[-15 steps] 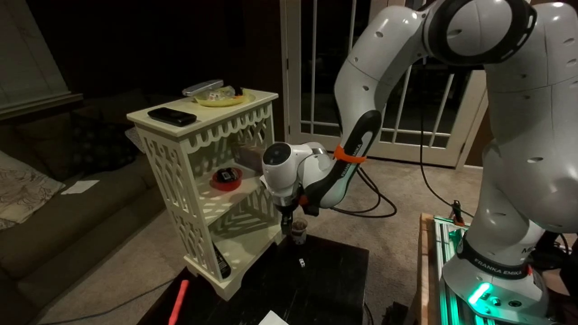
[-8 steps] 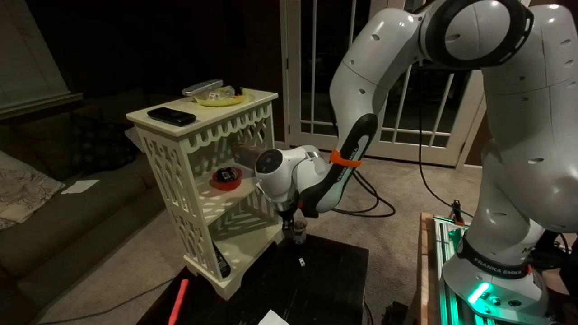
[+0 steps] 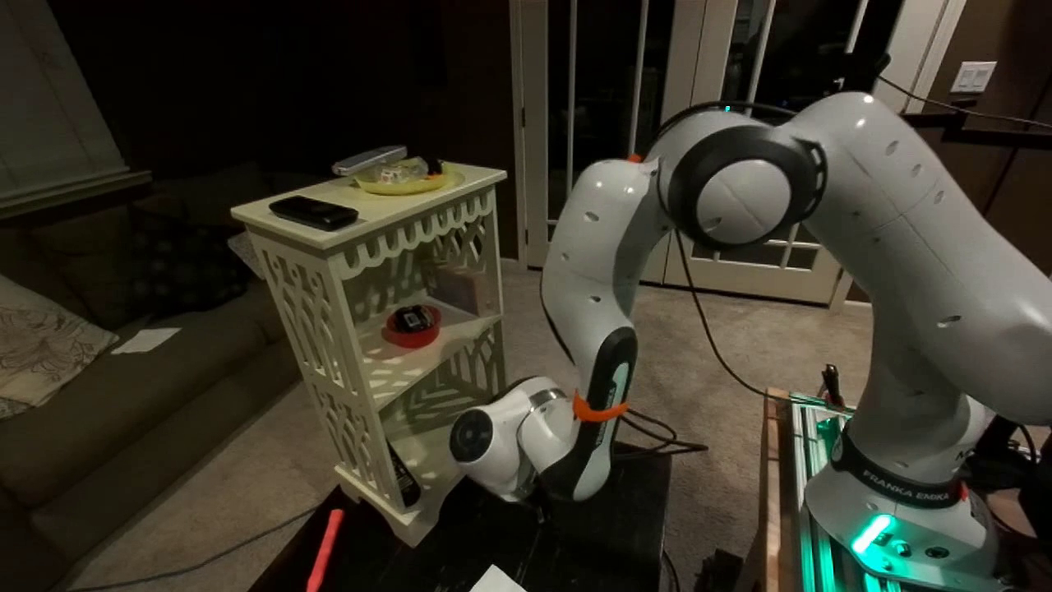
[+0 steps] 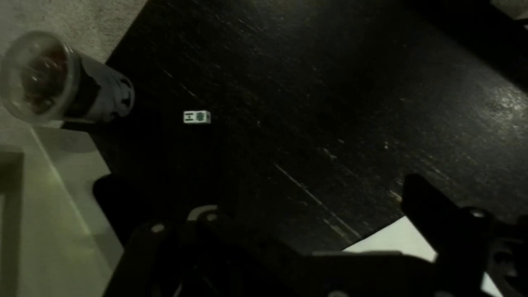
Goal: Put the white object on the white plate on top of the shelf.
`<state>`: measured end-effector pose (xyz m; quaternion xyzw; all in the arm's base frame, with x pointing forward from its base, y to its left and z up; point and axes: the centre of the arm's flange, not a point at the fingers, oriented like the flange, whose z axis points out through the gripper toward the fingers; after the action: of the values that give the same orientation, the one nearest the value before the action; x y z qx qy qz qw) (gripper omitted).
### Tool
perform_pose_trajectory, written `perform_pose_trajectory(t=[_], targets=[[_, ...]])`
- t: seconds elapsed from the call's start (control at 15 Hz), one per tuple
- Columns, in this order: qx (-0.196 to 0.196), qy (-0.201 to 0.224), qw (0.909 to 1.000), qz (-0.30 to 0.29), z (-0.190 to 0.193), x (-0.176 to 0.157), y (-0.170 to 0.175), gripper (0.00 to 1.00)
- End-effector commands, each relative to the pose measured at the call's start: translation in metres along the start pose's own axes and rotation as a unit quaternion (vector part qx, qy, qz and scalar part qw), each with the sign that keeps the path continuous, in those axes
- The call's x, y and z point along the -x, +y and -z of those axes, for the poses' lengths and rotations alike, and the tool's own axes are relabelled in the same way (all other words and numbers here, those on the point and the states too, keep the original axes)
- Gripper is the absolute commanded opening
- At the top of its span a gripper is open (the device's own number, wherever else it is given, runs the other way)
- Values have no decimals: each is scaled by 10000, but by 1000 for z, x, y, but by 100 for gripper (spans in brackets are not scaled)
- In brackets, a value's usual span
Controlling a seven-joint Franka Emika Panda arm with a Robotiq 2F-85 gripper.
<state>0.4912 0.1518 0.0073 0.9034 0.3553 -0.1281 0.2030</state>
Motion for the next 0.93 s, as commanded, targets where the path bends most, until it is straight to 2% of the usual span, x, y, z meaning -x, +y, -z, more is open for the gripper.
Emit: perform_pose_trajectory(t=[0.0,0.13,0.2,0.47,0.6,0.73,0.87], targets=[[156,-411,9949,908,-57,-61,3,100],[201,-838,9906,1061,-74,-73,6,100],[72,-565,9949,835,-59,-33,-5,100],[159,-749,9922,982,-75,-50,0,100],[387,-596,9902,1202,-85,-68,11,100],[422,-641,9850,1546,-96,-80,32,100],[536,-852,9760,1931,-112,-91,51,100]])
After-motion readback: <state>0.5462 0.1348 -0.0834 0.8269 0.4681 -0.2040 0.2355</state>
